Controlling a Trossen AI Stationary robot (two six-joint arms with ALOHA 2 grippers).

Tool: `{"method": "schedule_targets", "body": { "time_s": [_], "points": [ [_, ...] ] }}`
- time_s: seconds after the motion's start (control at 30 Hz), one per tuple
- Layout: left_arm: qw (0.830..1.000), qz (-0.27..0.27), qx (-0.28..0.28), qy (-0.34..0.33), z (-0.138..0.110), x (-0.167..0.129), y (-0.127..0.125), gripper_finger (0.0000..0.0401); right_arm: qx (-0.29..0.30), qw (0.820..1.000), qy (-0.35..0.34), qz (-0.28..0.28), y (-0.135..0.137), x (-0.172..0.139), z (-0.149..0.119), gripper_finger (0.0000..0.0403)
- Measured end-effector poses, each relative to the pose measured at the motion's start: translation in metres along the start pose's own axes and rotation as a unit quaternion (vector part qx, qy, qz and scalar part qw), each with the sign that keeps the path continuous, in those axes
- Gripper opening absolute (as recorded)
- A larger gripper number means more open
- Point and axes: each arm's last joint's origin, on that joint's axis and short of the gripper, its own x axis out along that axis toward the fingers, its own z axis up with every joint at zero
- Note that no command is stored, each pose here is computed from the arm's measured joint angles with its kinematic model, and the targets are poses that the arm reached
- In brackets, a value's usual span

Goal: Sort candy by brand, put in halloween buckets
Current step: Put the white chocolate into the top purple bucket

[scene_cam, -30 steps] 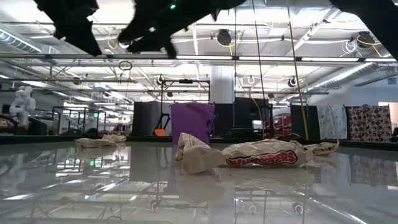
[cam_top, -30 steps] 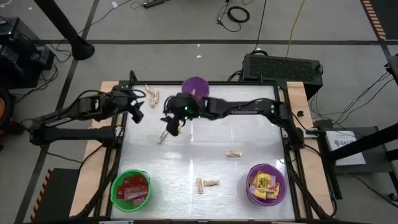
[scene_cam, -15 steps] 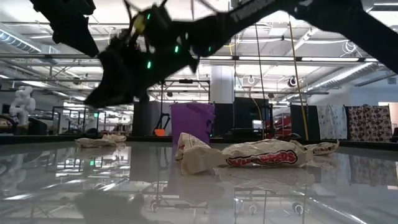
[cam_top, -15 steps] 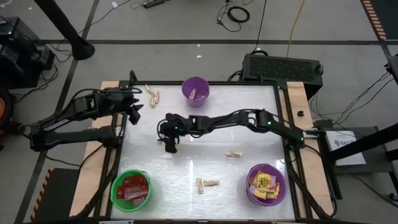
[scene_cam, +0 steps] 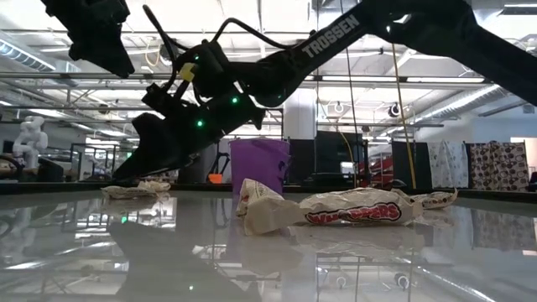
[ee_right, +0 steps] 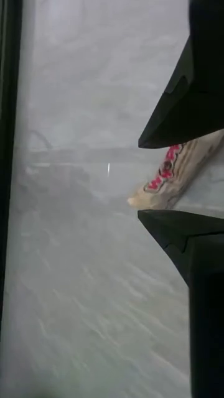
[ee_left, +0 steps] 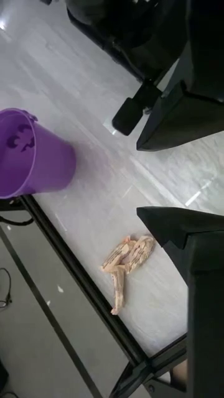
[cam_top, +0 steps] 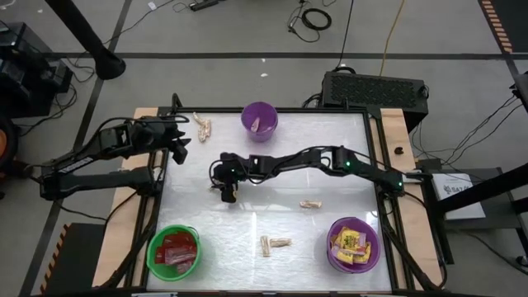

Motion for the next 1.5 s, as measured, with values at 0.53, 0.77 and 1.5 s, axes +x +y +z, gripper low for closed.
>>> {"method": "schedule_targets", "body": {
  "time_s": [0.53, 0.77, 1.5],
  "points": [
    [1.000, 0.009, 0.008, 0.024, 0.004, 0.014, -0.005, 0.0164, 0.006, 0.998, 0.055, -0.003, -0.004, 0.005, -0.018, 0.0134],
    [1.000, 0.009, 0.006, 0.024, 0.005, 0.015, -0.005, 0.0164, 0.003, 0.997, 0.071, 0.010, 0.010, -0.002, -0.010, 0.0060],
    [0.999, -0.035, 0.023, -0.018, 0.014, 0.014, -0.010, 0.0164, 0.032, 0.990, 0.078, -0.112, -0.067, -0.160, 0.096, 0.0007]
  ]
}}
